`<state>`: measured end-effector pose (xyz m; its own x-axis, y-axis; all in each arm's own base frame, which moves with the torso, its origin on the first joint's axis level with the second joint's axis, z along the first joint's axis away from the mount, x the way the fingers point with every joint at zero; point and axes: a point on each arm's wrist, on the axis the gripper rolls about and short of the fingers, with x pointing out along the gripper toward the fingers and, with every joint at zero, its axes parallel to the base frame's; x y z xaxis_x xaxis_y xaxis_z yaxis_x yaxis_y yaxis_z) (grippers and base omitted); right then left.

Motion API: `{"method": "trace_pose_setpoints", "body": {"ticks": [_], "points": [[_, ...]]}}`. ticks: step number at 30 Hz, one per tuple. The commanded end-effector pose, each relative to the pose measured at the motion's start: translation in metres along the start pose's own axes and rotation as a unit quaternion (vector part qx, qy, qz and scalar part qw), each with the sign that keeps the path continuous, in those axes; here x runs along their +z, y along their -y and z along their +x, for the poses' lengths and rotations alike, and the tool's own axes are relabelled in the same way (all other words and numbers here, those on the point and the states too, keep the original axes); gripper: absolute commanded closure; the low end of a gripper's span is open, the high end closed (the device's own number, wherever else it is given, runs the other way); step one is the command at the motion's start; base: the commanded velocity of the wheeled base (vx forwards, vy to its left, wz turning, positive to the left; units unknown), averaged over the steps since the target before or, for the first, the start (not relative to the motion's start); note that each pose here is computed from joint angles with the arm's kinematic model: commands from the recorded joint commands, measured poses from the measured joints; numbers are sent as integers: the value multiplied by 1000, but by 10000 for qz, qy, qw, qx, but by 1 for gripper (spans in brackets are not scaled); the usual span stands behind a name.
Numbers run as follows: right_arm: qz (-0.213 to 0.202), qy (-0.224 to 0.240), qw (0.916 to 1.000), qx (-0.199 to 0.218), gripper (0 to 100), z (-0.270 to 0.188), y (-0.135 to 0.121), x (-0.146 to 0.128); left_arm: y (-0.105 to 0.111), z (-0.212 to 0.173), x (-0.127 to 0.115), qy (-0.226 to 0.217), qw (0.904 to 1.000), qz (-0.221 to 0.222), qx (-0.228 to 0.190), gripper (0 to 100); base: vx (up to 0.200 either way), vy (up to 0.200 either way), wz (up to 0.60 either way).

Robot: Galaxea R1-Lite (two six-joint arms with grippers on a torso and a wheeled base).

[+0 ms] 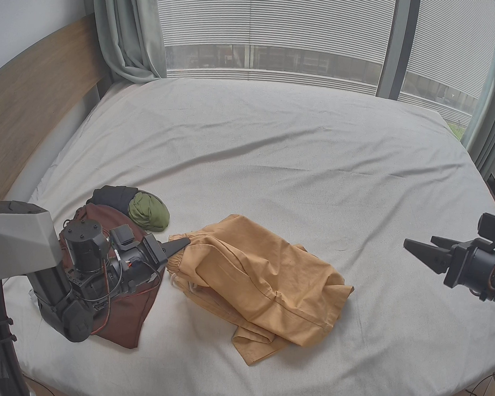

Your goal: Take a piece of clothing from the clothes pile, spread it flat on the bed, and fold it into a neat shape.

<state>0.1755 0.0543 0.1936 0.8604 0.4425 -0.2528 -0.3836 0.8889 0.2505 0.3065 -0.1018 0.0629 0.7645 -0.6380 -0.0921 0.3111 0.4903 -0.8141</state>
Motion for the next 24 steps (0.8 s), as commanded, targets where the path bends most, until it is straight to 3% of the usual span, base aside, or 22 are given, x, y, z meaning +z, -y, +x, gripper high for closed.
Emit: {"method": "trace_pose_setpoints", "body": {"ticks": [1, 10, 24], "points": [[84, -391, 9992, -18, 0, 18, 5, -12, -1, 0, 0, -2, 10000, -6, 4, 100, 0, 0, 0], [394, -692, 9967, 155, 0, 39, 9, -27, -1, 0, 0, -2, 10000, -6, 4, 100, 0, 0, 0], [571, -1166, 9909, 363, 0, 88, 29, -80, -2, 1, -1, -13, 10000, -19, 31, 100, 0, 0, 0]]}}
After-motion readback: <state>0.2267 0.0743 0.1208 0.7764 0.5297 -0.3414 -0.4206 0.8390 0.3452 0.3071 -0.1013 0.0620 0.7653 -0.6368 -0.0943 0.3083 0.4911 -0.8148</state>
